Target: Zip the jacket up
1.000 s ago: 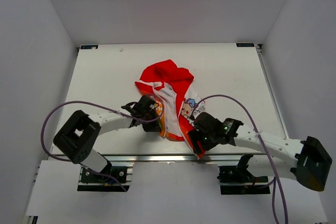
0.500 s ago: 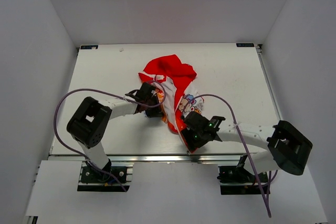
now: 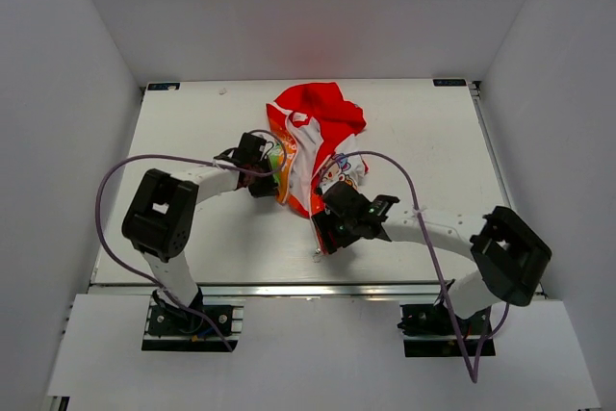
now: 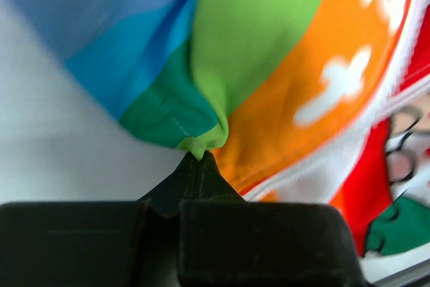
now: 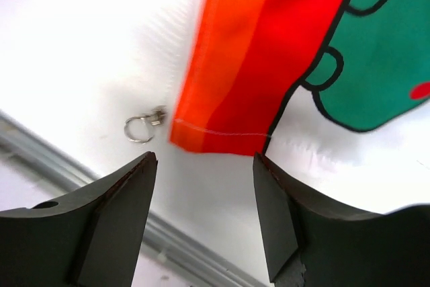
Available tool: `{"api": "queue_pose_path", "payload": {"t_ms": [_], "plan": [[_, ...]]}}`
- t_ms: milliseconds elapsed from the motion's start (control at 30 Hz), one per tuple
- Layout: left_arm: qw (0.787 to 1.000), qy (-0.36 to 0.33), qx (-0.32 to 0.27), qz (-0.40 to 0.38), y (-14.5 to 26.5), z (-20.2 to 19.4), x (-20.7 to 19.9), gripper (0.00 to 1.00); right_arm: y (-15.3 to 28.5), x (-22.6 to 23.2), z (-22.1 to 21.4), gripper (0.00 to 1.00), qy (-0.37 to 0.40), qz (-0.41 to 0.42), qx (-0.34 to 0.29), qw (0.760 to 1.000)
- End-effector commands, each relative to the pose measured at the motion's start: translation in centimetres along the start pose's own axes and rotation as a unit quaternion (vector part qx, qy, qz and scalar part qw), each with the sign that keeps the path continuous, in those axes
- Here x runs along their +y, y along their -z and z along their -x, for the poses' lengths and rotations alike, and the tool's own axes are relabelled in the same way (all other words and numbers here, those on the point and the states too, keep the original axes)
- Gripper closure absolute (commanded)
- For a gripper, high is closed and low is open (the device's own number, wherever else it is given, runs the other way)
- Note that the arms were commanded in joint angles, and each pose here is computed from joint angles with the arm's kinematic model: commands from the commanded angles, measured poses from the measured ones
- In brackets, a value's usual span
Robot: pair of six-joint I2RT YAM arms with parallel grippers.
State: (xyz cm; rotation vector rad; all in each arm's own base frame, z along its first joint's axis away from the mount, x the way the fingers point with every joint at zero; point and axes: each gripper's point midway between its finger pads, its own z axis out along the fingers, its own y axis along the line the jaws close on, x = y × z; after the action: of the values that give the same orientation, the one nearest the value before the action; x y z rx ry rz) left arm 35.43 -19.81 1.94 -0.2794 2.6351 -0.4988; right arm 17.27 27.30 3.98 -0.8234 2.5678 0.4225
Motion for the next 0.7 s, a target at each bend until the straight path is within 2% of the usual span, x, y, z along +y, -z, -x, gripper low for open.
{"api": "queue_pose_path", "payload": {"t_ms": [0, 233, 400, 667], "plan": [[0.998, -0.011, 0.028, 0.055, 1.7, -2.9, 3.3, 1.00, 2.9, 2.1, 2.8, 0.35, 0.014, 0.033, -0.052, 0.998], [0.999, -0.005, 0.017, 0.049, 3.6, -3.5, 3.5, 1.00, 2.1, 2.7, 2.8, 0.35, 0.017, 0.009, -0.044, 0.999], [0.999, -0.005, 0.015, 0.047, 4.3, -3.7, 3.5, 1.00, 0.3, 1.6, 2.6, 0.42, 0.001, -0.029, -0.029, 0.999], [0.998, -0.006, 0.011, 0.055, 4.6, -4.1, 4.2, 1.00, 1.0, 0.6, 2.0, 0.43, -0.011, -0.059, -0.016, 0.998]]}}
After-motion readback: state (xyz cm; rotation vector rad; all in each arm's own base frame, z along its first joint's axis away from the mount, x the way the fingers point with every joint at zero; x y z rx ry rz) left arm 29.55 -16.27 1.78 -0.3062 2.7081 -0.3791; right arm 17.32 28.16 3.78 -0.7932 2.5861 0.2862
